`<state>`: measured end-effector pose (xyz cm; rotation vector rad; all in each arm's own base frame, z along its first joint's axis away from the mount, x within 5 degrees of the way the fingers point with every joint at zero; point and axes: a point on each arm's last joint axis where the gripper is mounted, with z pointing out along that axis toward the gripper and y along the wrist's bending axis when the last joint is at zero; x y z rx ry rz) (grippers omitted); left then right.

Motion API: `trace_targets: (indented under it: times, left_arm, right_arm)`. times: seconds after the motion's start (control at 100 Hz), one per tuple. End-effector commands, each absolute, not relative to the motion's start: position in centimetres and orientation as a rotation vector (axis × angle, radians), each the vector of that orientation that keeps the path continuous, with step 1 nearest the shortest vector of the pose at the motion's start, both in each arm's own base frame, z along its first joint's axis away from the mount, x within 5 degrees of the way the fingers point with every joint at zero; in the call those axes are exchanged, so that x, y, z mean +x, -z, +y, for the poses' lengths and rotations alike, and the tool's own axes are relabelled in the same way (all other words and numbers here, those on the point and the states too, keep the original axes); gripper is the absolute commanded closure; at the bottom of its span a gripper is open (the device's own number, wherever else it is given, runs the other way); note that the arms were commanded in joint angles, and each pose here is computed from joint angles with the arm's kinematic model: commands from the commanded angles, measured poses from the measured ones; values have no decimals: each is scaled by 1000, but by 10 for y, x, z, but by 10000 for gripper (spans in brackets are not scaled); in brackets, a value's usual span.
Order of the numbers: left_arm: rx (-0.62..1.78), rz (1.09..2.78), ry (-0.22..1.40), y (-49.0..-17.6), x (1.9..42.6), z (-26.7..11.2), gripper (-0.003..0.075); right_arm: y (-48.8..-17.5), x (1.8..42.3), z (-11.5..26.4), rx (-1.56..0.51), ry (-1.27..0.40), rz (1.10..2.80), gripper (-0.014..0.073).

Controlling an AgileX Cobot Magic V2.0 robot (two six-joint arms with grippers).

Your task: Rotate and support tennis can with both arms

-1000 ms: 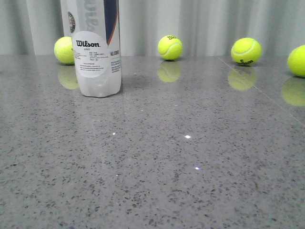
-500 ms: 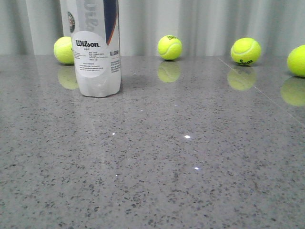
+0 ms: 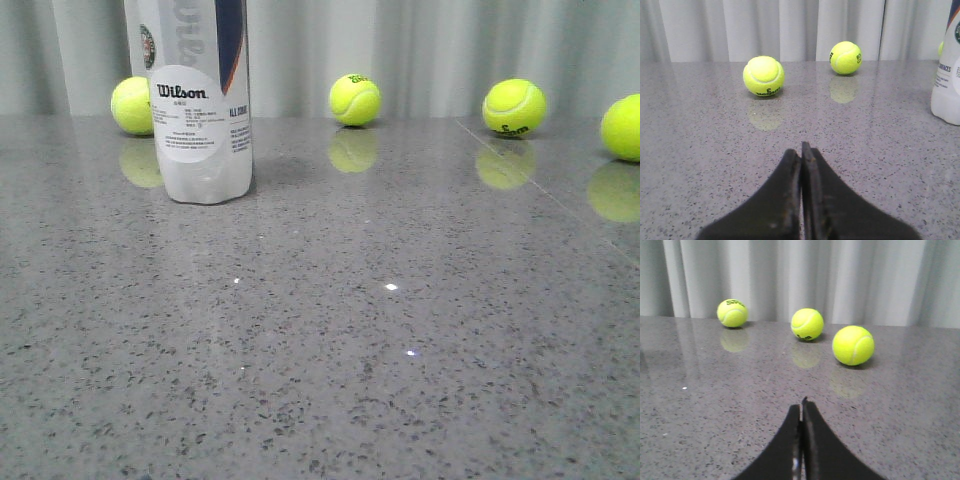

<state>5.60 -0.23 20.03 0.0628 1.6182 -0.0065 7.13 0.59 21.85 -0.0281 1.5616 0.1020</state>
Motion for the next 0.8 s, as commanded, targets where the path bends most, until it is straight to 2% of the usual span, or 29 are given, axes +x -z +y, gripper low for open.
trace_targets:
  times: [0.0,0.18,0.36,0.79]
  left_arm:
    - [55,1554,17,-194,56,-3,739]
    - [55,1554,17,-194,56,-3,739]
    - [55,1554,17,-194,56,-3,739]
    - [55,1554,17,-194,56,-3,739]
  right_arm:
    - [-229,69,4,-9,-74,1445,655]
    - [-212,64,2,-1,-44,1449,655]
    - [-213,54,1,4,-37,1400,655]
    - [-208,55,1,26,-50,1447,655]
